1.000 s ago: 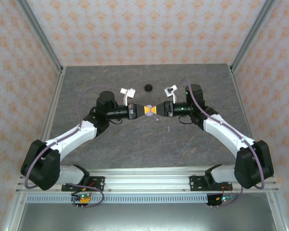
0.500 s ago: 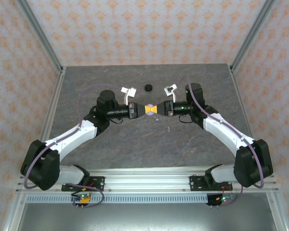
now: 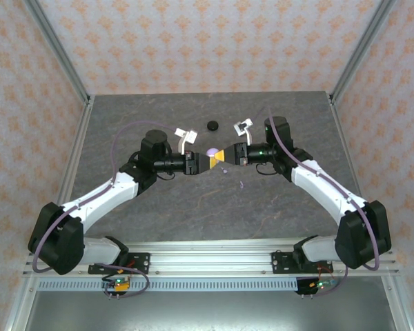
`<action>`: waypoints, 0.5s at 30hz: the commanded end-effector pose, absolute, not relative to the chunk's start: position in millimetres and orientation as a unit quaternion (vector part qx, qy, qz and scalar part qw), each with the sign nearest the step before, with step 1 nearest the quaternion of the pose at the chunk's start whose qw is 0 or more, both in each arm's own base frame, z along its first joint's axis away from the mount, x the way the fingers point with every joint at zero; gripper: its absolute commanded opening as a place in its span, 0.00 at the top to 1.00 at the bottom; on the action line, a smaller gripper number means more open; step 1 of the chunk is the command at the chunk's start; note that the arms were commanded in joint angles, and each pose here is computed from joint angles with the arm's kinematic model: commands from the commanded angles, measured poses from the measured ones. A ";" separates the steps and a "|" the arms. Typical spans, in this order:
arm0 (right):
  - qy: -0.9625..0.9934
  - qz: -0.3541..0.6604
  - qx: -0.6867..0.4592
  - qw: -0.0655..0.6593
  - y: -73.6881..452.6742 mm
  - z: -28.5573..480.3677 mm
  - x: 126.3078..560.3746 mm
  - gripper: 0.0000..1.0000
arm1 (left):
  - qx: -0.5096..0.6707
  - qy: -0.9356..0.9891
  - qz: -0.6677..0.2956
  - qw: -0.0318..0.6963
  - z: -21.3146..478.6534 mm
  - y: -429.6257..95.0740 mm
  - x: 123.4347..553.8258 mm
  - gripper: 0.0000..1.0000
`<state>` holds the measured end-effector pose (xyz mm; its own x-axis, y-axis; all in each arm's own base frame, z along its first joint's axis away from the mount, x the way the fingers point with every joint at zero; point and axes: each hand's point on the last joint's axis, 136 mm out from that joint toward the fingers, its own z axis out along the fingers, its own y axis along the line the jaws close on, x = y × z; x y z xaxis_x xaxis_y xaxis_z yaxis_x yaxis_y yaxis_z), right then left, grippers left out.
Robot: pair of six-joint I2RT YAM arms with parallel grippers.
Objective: Insert the wireless bluetooth earbuds into the charging case
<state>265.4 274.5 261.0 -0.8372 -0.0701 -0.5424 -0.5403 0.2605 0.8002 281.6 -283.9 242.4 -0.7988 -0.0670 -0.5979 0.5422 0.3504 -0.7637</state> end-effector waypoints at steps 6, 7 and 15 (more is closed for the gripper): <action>0.752 0.574 -0.244 0.214 277.6 281.8 251.6 0.82 | 0.180 0.759 -0.550 0.298 265.0 -286.1 279.7 0.51; 0.752 0.574 -0.245 0.212 277.9 281.3 250.7 0.82 | 0.180 0.759 -0.550 0.297 264.5 -286.1 279.4 0.51; 0.755 0.570 -0.255 0.199 282.2 277.9 245.8 0.82 | 0.183 0.758 -0.552 0.296 266.0 -286.3 278.2 0.61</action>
<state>257.3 275.1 258.7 -0.8309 -0.1194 -0.5435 -0.5532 0.2824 0.7837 275.3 -286.5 244.2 -0.7989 -0.0322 -0.6006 0.5577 0.3341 -0.7598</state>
